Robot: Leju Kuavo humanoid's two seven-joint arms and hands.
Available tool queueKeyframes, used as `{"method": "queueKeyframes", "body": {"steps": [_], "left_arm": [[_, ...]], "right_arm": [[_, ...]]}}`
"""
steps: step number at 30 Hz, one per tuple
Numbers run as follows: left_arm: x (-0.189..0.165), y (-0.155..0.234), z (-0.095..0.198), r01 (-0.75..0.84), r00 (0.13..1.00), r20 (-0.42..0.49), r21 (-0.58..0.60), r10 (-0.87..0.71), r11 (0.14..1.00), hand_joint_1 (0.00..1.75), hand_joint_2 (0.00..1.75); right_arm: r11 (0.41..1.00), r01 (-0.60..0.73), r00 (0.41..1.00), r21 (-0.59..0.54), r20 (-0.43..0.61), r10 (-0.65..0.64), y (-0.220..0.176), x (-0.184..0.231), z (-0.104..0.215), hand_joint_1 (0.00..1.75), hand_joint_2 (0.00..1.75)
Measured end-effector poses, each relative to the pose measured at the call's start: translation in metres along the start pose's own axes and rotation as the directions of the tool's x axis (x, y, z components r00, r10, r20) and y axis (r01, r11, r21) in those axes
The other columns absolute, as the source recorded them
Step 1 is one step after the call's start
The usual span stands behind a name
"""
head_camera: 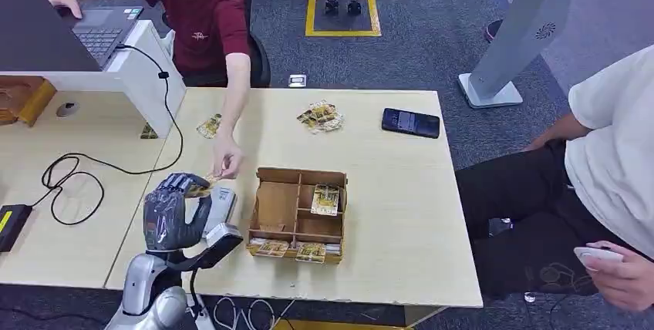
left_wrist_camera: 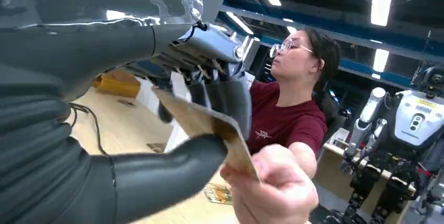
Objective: Pass the card to the sensor for recognition and then transmit it.
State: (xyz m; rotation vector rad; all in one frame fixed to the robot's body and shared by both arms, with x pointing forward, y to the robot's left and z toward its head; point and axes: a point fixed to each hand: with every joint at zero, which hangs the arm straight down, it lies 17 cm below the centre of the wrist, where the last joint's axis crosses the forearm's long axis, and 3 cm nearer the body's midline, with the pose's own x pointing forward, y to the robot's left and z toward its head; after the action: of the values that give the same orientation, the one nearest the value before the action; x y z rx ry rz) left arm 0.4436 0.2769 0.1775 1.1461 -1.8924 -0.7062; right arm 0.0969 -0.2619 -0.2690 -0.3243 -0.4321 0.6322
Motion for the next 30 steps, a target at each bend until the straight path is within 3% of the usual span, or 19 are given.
{"method": "queueKeyframes", "body": {"steps": [12, 17, 22, 30], "left_arm": [[-0.001, -0.005, 0.001, -0.059, 0.998, -0.014, -0.023, 0.059, 0.998, 1.75, 1.75], [-0.009, -0.029, 0.007, -0.268, 0.957, -0.148, -0.114, 0.250, 0.957, 1.75, 1.75], [-0.006, -0.044, 0.008, -0.483, 0.856, -0.275, -0.122, 0.438, 0.867, 1.75, 1.75], [-0.020, -0.048, 0.007, -0.534, 0.800, -0.372, -0.085, 0.471, 0.841, 1.75, 1.75]], "right_arm": [[1.000, -0.008, 1.000, -0.001, 0.003, 0.008, 0.000, 0.000, 0.000, 0.00, 1.75], [1.000, -0.003, 1.000, -0.014, -0.001, 0.003, -0.003, -0.001, 0.000, 0.00, 1.75], [1.000, 0.004, 1.000, -0.024, -0.006, -0.004, -0.004, -0.002, 0.000, 0.00, 1.75], [0.999, 0.007, 1.000, -0.031, -0.010, -0.007, -0.003, -0.003, 0.001, 0.00, 1.75]]}}
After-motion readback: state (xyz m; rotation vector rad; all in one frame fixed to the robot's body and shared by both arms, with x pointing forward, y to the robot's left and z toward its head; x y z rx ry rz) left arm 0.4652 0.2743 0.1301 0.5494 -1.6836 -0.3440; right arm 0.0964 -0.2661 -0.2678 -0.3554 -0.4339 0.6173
